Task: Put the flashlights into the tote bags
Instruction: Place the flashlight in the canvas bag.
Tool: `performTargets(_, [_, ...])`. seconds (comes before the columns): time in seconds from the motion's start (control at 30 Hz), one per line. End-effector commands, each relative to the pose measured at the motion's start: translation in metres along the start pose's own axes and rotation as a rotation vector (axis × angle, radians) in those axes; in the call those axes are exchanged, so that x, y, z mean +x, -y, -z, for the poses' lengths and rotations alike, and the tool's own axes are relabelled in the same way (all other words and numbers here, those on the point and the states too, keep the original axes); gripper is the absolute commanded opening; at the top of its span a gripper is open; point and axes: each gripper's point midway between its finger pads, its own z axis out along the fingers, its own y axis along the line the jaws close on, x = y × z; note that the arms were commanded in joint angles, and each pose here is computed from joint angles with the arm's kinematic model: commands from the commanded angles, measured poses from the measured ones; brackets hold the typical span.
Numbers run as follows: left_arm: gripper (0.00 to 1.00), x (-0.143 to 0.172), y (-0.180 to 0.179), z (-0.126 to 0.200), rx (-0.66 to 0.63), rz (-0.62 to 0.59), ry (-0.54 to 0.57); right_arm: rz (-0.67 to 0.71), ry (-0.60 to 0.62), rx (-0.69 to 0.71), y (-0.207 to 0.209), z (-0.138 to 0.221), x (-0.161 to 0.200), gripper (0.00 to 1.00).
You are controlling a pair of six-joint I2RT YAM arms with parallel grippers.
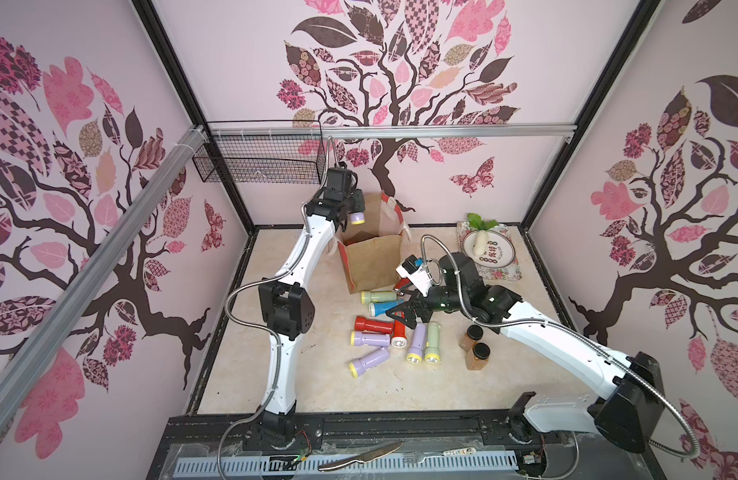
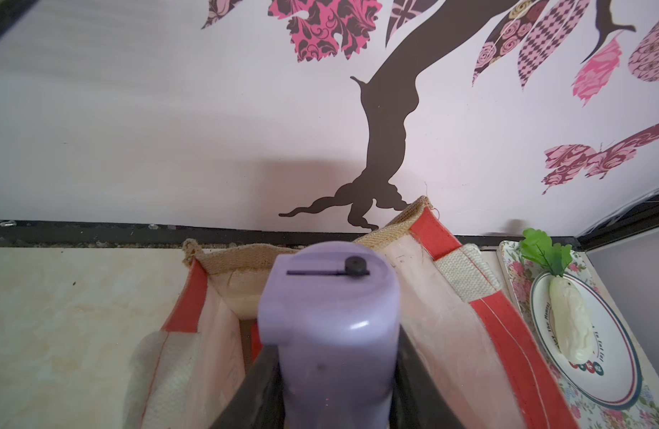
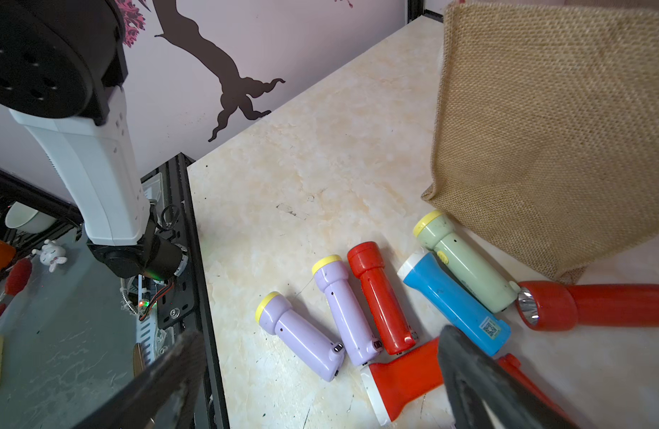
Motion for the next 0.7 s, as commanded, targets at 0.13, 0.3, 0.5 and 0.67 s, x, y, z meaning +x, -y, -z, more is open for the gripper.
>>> performTargets(0.13, [0.04, 0.011, -0.004, -0.026, -0.007, -0.010, 0.008, 0.033, 0.044, 0.005, -0.006, 0.009, -0.020, 1.00])
performTargets(0.3, [0.04, 0.028, -0.011, -0.039, -0.016, 0.001, -0.027, 0.036, 0.048, 0.018, -0.004, 0.010, -0.022, 1.00])
performTargets(0.5, [0.11, 0.039, -0.017, -0.045, -0.027, 0.007, -0.054, 0.034, 0.044, 0.022, -0.003, 0.009, -0.020, 1.00])
performTargets(0.67, [0.21, 0.037, -0.016, -0.042, -0.024, 0.007, -0.046, 0.044, 0.053, 0.037, -0.001, 0.011, -0.022, 1.00])
